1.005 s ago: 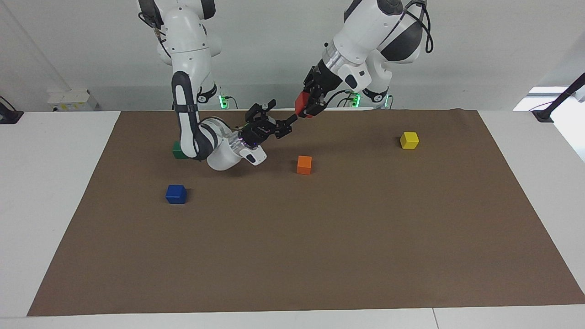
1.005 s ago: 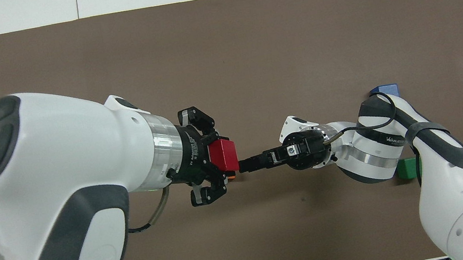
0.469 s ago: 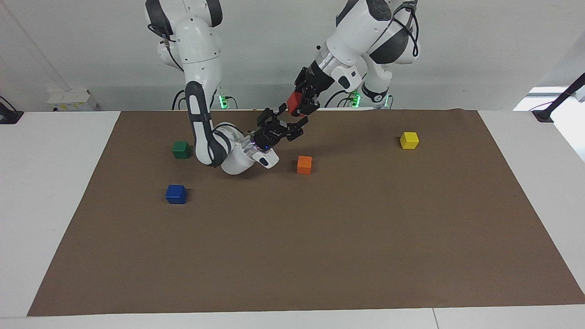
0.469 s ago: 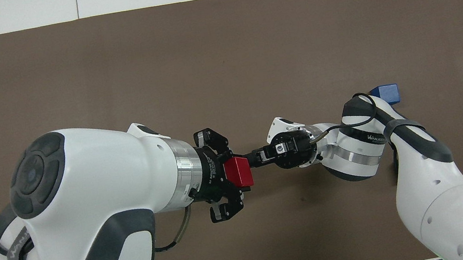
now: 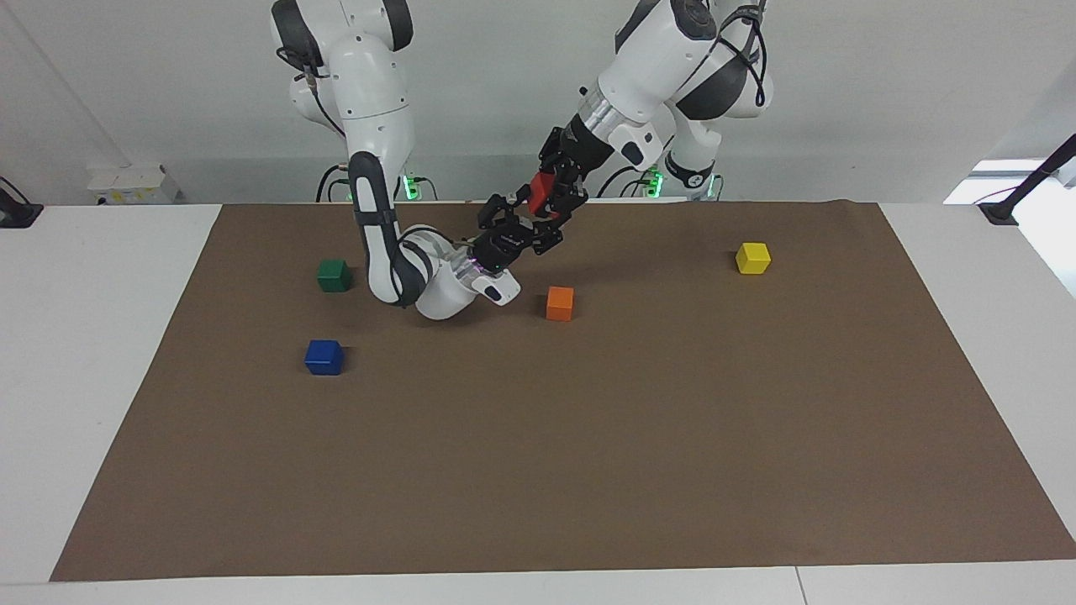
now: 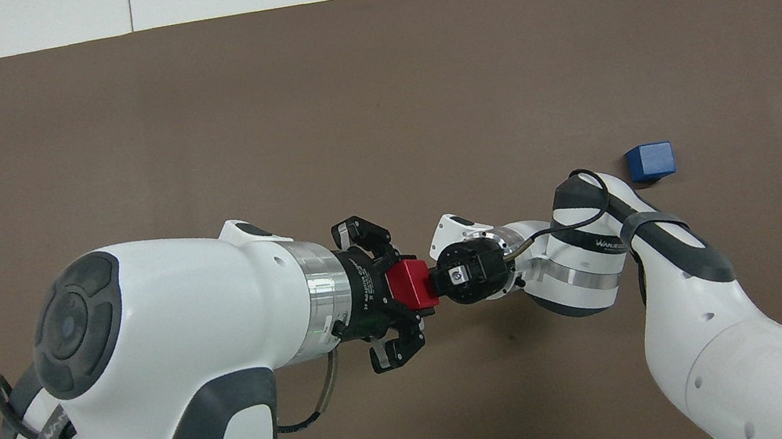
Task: Transfer red block to right arm and stack on blue block
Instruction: 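Close the right gripper on the red cube and open the left gripper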
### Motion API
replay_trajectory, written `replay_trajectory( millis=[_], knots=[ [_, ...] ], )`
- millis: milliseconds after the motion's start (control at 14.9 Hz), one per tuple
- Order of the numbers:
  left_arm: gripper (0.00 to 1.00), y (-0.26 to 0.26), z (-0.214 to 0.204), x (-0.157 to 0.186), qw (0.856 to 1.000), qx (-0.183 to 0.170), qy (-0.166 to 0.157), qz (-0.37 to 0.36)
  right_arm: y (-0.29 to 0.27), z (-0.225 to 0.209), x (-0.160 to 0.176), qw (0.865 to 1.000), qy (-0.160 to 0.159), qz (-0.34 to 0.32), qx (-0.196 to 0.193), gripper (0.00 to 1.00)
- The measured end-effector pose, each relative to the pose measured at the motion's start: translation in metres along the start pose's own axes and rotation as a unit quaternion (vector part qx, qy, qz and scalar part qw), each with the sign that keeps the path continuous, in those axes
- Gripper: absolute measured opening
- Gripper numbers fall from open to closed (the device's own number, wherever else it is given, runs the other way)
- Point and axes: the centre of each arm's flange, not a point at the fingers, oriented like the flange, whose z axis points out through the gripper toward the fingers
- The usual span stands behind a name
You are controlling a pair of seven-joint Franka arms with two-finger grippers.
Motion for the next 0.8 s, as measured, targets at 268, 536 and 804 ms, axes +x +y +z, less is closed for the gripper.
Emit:
replay_trajectory(
  millis=[268,536,804],
  knots=[
    [0.54,-0.0016,0.0043,0.0057,1.000,-0.001,0.003,-0.004,0.0021,0.0062,-0.0039,1.000,-0.008,0.006,0.013,0.90],
    [0.54,-0.0043,0.0010,0.0052,1.000,-0.003,0.000,-0.004,0.0038,0.0021,-0.0051,1.000,-0.004,0.009,0.011,0.68],
    [0.54,-0.0062,0.0002,0.0056,1.000,-0.001,-0.004,-0.002,0.0040,0.0033,-0.0066,1.000,-0.006,0.012,0.017,0.61]
  ],
)
